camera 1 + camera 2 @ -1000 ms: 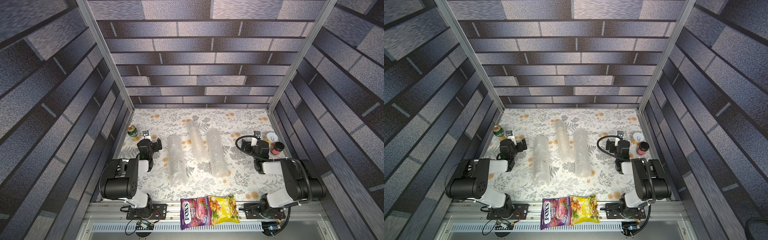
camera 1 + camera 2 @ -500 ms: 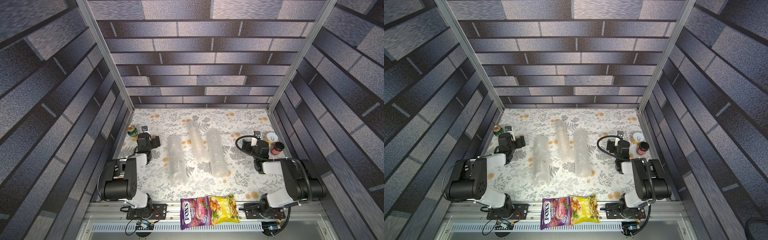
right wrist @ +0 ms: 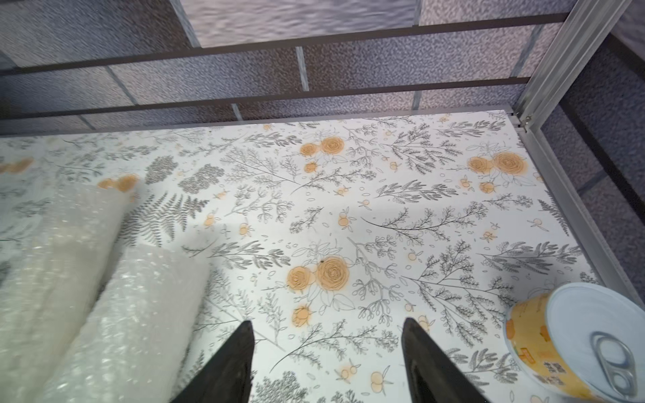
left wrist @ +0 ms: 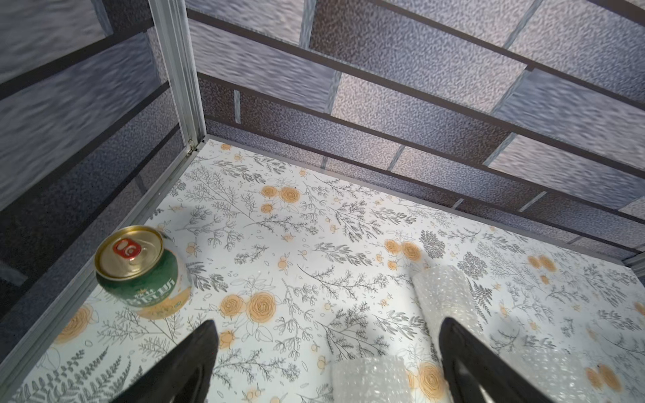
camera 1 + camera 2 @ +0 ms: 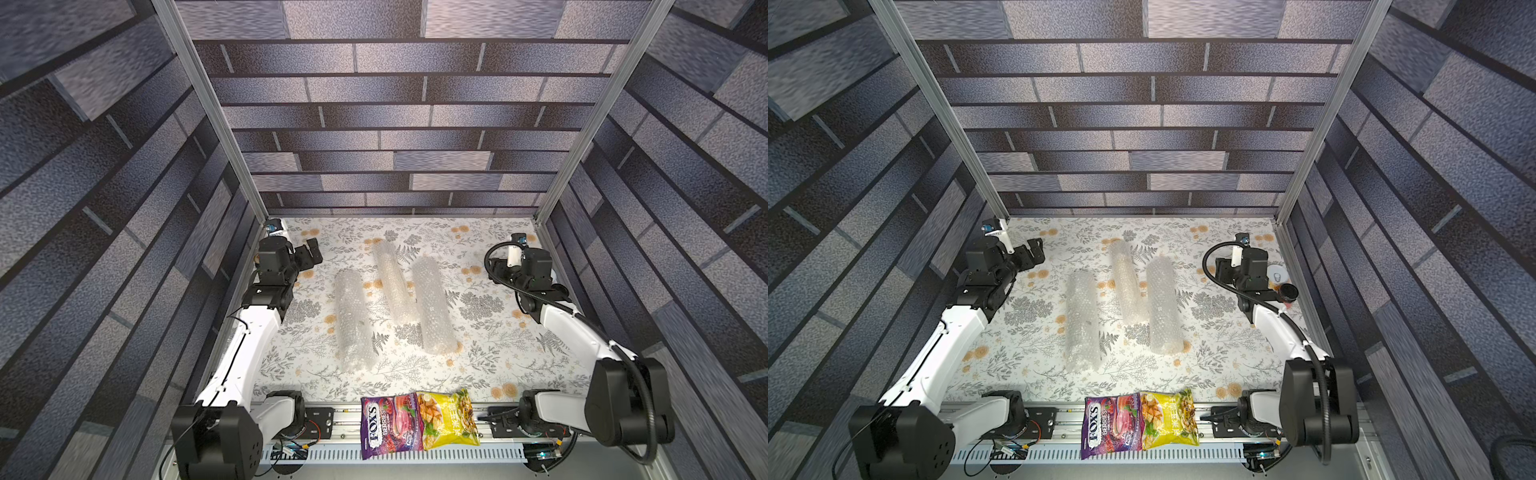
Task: Unwrap the vase from the bubble wrap
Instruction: Unwrap the bubble wrap at the center of the board.
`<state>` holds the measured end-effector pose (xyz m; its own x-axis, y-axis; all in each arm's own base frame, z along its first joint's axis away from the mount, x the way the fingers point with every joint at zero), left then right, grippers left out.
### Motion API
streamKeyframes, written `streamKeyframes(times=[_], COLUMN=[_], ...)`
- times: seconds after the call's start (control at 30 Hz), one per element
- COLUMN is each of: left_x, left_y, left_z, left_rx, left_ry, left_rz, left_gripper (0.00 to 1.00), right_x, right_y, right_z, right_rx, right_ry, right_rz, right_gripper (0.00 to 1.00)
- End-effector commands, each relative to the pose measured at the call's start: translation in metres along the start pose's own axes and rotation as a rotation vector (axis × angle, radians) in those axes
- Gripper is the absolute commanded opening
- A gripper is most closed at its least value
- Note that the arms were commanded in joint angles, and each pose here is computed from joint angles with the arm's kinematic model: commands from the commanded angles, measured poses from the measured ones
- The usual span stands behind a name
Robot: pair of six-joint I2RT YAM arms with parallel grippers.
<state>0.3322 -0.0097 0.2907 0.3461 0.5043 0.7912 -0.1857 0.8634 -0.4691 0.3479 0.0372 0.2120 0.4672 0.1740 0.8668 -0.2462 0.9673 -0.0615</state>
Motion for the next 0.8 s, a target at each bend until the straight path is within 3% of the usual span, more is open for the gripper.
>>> streamKeyframes(times=[0.0, 0.03, 0.1, 0.23, 0.47, 0.63, 0.77], left_x=[-0.015, -0.016, -0.023, -0.037, -0.096, -0.145, -0.177], left_y=[-0.007, -0.01, -0.022, -0.047, -0.106, -0.156, -0.18], left_z=[0.016, 0.019, 0.022, 0.015, -0.011, -0.022, -0.033], left_rx=[0.08, 0.099, 0.088, 0.048, -0.067, -0.165, -0.217], left_ry=[0.089, 0.094, 0.142, 0.198, 0.416, 0.533, 0.678], left_rz=[0.041, 0.048, 0.041, 0.03, -0.063, -0.118, -0.073], left_gripper=[1.0, 1.0, 1.0, 1.0, 0.9, 0.9, 0.69], right_x=[0.0, 0.005, 0.012, 0.017, 0.022, 0.019, 0.014], right_y=[0.022, 0.029, 0.041, 0.058, 0.083, 0.106, 0.122], right_z=[0.028, 0.034, 0.046, 0.059, 0.065, 0.052, 0.036], right_rx=[0.18, 0.23, 0.321, 0.362, 0.384, 0.376, 0.342], right_ry=[0.134, 0.15, 0.176, 0.23, 0.292, 0.349, 0.422], right_rz=[-0.1, -0.113, -0.151, -0.147, -0.159, -0.104, -0.04], right_gripper=[0.81, 0.85, 0.85, 0.65, 0.53, 0.48, 0.42])
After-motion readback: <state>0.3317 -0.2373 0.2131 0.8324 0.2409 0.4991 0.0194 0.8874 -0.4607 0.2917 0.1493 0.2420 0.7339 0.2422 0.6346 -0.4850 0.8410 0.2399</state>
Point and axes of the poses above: each gripper's point midway between its finger pads, its own z axis back along the fingers, its own y axis along the line the jaws close on, x = y × z, the point moved 5 cm from there along z, back along the fingers, and after that the axes turned 14 degrees about z, right-handed, at the moved point
